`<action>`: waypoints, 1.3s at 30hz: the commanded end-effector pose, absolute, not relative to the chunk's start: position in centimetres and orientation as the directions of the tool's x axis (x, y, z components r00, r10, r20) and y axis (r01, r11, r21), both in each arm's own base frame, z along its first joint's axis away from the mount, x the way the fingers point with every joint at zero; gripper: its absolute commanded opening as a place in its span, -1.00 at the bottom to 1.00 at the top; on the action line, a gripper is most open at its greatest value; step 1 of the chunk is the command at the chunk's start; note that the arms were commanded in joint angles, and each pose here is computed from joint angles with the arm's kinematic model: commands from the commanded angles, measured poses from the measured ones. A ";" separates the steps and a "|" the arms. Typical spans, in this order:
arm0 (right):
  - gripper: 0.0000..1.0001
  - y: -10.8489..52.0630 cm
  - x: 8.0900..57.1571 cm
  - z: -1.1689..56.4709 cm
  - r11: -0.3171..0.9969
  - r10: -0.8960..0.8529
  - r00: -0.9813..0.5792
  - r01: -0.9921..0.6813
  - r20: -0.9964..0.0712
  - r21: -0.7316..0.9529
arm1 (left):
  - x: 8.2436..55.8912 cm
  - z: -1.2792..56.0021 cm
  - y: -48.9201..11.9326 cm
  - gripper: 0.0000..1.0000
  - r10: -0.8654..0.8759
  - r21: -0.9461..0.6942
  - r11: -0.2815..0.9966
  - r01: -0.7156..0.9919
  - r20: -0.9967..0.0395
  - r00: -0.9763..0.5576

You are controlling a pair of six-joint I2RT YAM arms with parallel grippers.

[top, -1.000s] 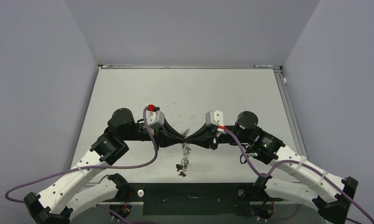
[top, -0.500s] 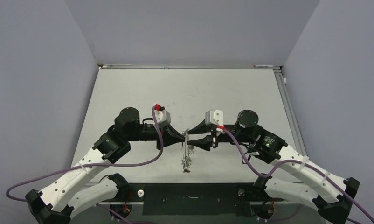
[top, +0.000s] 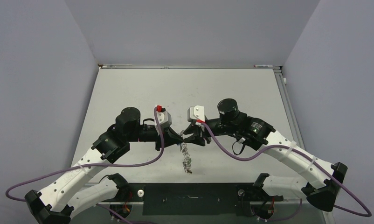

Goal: Put the keys on the keyring

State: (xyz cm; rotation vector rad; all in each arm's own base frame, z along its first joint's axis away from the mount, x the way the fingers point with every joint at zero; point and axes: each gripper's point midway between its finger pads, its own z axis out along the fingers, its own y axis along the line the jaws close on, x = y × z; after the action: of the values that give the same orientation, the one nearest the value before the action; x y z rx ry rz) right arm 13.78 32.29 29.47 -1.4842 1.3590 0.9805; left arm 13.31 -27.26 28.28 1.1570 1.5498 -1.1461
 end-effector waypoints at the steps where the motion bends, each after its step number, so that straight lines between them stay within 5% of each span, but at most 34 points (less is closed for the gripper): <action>1: -0.38 32.9 13.3 31.3 -0.078 -0.280 0.141 -0.989 -0.950 -0.124 | 13.4 31.4 -27.2 -1.00 0.121 -0.087 0.141 0.986 -0.987 -0.104; 12: -0.88 34.0 12.8 30.0 -0.132 -0.293 0.128 -0.987 -0.947 -0.093 | 13.4 30.9 -27.2 -1.00 0.132 -0.093 0.139 0.986 -0.985 -0.111; 17: -0.90 34.1 13.1 29.9 -0.113 -0.277 0.140 -0.987 -0.951 -0.113 | 13.4 31.1 -26.9 -1.00 0.124 -0.085 0.151 0.985 -0.987 -0.105; 20: -0.89 33.9 13.3 31.0 -0.075 -0.215 0.161 -0.986 -0.963 -0.148 | 13.4 31.4 -26.6 -0.48 0.116 -0.073 0.163 0.984 -0.989 -0.093; 22: -0.90 33.8 13.2 31.6 -0.068 -0.189 0.168 -0.985 -0.967 -0.158 | 13.3 31.6 -26.3 -0.30 0.106 -0.064 0.172 0.983 -0.991 -0.083; 39: -0.90 33.3 12.0 33.6 -0.075 -0.106 0.182 -0.982 -0.977 -0.175 | 13.4 30.8 -26.1 -0.31 0.131 -0.053 0.159 0.986 -0.989 -0.074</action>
State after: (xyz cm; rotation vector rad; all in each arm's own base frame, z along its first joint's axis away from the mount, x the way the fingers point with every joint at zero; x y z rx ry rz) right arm 12.91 32.92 30.38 -1.4495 1.2753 1.0351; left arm 13.25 -25.88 29.62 1.1468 1.4812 -1.0758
